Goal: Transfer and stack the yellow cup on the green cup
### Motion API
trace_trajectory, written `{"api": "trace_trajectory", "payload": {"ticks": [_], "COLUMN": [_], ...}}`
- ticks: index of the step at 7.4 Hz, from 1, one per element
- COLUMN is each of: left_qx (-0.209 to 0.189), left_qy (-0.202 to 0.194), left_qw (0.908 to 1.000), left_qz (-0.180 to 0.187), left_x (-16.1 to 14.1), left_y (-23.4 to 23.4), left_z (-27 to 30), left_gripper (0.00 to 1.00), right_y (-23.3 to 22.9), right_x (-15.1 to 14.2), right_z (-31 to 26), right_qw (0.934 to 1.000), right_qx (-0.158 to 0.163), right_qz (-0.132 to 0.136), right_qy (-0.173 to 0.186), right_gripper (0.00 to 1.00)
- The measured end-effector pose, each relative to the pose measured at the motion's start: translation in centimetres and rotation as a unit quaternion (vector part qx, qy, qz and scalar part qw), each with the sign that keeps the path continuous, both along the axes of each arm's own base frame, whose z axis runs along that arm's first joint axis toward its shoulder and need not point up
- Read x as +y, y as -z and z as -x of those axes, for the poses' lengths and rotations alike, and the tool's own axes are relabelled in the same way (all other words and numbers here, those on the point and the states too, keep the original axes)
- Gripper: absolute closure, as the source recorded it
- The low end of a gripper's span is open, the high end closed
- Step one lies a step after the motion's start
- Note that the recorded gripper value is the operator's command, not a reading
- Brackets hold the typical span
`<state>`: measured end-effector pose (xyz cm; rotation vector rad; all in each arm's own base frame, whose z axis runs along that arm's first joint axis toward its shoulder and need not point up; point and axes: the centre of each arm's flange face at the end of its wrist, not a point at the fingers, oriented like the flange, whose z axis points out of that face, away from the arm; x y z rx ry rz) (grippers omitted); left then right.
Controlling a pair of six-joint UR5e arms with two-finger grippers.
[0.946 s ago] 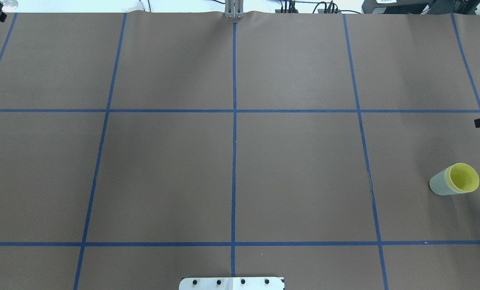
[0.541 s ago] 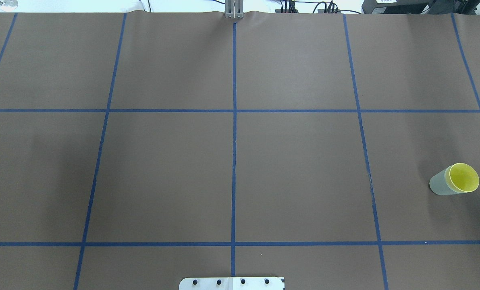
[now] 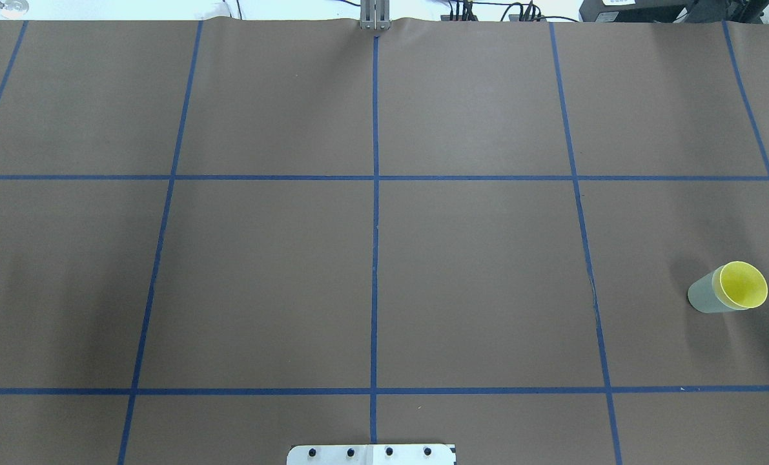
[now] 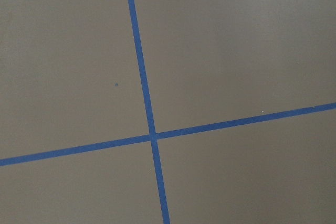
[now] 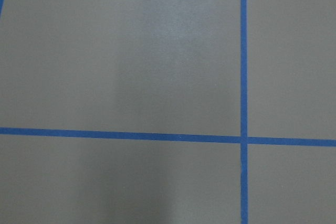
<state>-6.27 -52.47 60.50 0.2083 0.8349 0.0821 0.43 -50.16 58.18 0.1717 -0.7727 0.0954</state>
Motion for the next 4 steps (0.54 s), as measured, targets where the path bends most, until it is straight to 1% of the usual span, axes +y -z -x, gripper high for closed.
{"api": "trace_trajectory", "payload": {"ticks": [2, 4], "left_qx": [-0.024, -0.029], "left_qy": [0.010, 0.012], "left_qw": [0.9997, 0.9995], "left_qz": [0.002, -0.002], "left_x": [0.07, 0.24], "left_y": [-0.01, 0.34], "left_z": [0.32, 0.35], "left_gripper": [0.00, 0.00], "right_y": [-0.34, -0.66], "right_x": [-0.02, 0.24], "right_z": [-0.08, -0.16], "right_qw": [1.0000, 1.0000], "right_qx": [-0.001, 0.001], "right_qz": [0.002, 0.002], "right_qy": [0.000, -0.001], "right_gripper": [0.01, 0.01]}}
